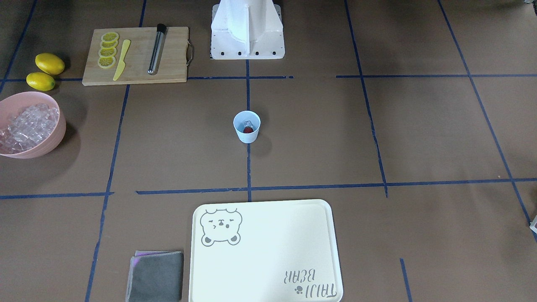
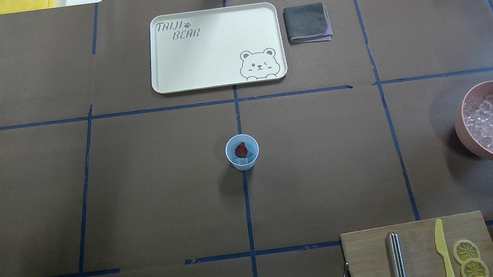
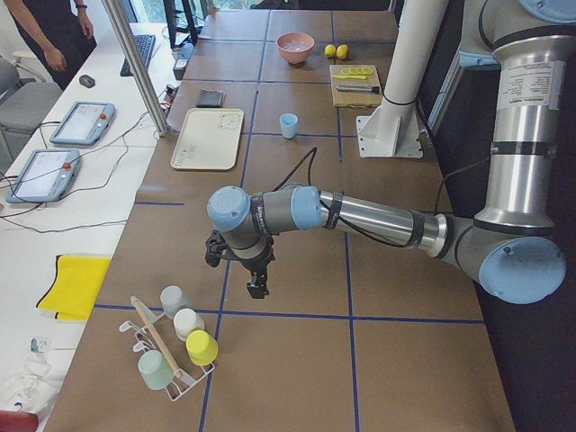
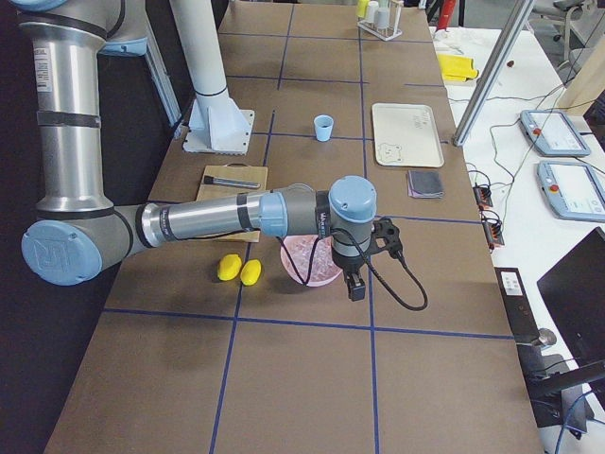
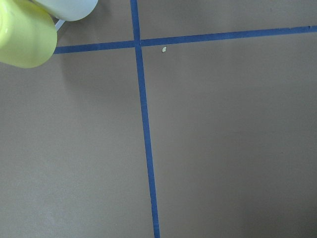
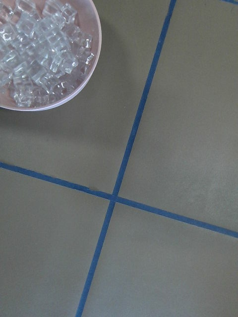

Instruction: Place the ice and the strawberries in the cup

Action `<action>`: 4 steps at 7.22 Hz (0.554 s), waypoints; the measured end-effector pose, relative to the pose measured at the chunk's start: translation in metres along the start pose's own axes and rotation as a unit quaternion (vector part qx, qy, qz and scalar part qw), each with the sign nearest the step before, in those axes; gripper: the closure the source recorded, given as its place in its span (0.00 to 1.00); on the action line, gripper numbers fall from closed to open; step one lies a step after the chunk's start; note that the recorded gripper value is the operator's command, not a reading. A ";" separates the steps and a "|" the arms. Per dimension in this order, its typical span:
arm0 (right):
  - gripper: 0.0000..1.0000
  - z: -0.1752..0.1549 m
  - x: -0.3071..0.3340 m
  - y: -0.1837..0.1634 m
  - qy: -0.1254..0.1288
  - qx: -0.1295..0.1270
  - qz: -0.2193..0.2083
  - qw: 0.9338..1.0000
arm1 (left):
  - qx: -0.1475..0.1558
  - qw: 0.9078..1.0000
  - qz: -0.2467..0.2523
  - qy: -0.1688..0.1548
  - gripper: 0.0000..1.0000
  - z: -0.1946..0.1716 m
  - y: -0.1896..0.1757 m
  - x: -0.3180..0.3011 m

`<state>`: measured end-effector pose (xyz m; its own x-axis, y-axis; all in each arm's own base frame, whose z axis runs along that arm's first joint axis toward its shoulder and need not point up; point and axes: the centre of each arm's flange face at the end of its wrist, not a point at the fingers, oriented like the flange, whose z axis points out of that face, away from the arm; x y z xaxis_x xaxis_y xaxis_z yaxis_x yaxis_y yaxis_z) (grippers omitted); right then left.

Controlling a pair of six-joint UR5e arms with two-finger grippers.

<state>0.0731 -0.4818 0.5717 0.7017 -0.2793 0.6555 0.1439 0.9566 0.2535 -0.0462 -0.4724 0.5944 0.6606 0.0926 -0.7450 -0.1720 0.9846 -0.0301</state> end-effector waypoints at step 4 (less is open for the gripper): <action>0.00 -0.001 -0.002 0.003 0.004 0.006 -0.011 1.000 | 0.001 1.000 -0.001 0.000 0.00 0.000 0.012 0.000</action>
<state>0.0728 -0.4787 0.5705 0.7045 -0.2989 0.6437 0.1507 0.9493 0.2759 -0.0482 -0.4609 0.5939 0.6614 0.0902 -0.7446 -0.1687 0.9852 -0.0306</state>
